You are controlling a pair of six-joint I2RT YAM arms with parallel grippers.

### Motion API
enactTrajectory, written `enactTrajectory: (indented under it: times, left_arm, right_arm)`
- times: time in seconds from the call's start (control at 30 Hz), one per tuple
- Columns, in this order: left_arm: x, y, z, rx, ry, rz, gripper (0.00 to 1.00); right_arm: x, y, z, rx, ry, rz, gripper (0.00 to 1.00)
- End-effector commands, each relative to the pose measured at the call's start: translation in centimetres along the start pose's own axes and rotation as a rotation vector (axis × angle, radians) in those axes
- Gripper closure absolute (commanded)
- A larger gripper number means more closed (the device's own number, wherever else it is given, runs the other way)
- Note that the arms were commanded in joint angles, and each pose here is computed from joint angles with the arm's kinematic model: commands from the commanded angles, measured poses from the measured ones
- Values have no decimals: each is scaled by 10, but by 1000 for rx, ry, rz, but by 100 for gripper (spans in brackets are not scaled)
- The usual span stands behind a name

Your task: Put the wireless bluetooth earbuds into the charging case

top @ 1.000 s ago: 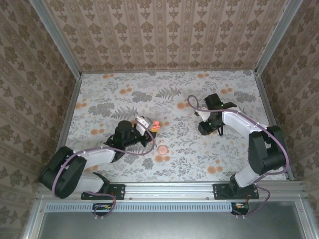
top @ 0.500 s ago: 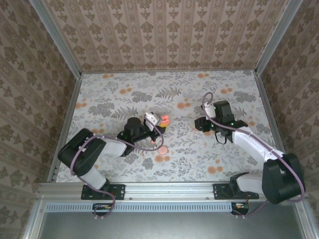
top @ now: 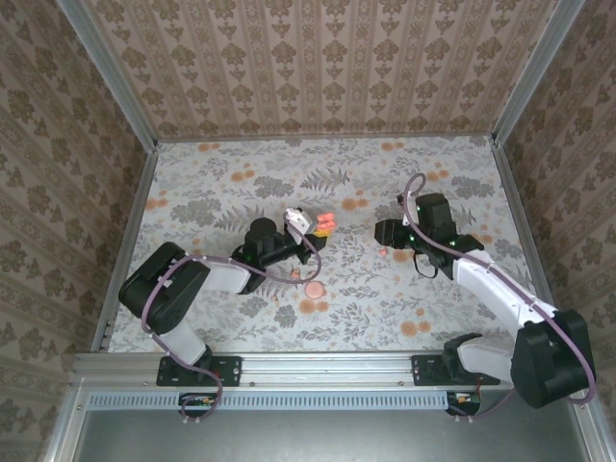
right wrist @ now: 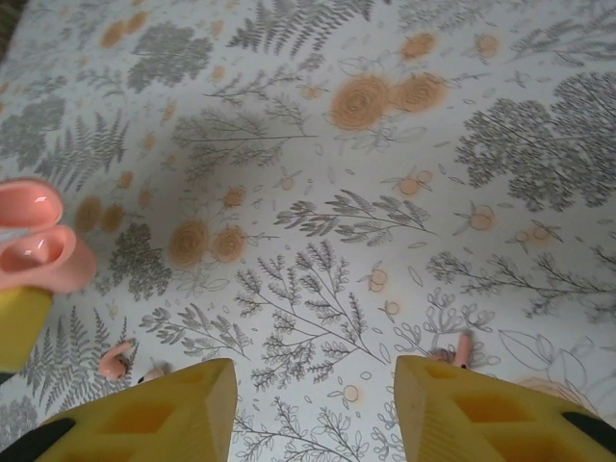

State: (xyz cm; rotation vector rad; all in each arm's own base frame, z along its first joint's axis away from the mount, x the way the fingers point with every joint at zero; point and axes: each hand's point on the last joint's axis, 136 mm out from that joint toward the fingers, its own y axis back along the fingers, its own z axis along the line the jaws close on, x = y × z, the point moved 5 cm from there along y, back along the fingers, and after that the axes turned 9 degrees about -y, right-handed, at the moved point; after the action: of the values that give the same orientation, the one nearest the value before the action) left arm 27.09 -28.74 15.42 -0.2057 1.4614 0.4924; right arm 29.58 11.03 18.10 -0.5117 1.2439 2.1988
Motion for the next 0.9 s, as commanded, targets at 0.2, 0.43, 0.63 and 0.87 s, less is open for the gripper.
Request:
enactTrajectory:
  times: [0.2,0.43,0.63,0.87]
  left_arm:
    - [-1,12,14,-37,33,39,82]
    - [0,15,14,-43,20,59,81]
    - [5,15,14,-40,23,74,81]
    - [4,15,14,-38,5,74,81]
  right_arm:
    - [18,-15,-30,316,18,368,51]
    - [12,-62,-28,284,72,559,51]
    - [14,-100,-28,221,74,674,51]
    - [25,-112,-36,231,97,763,49]
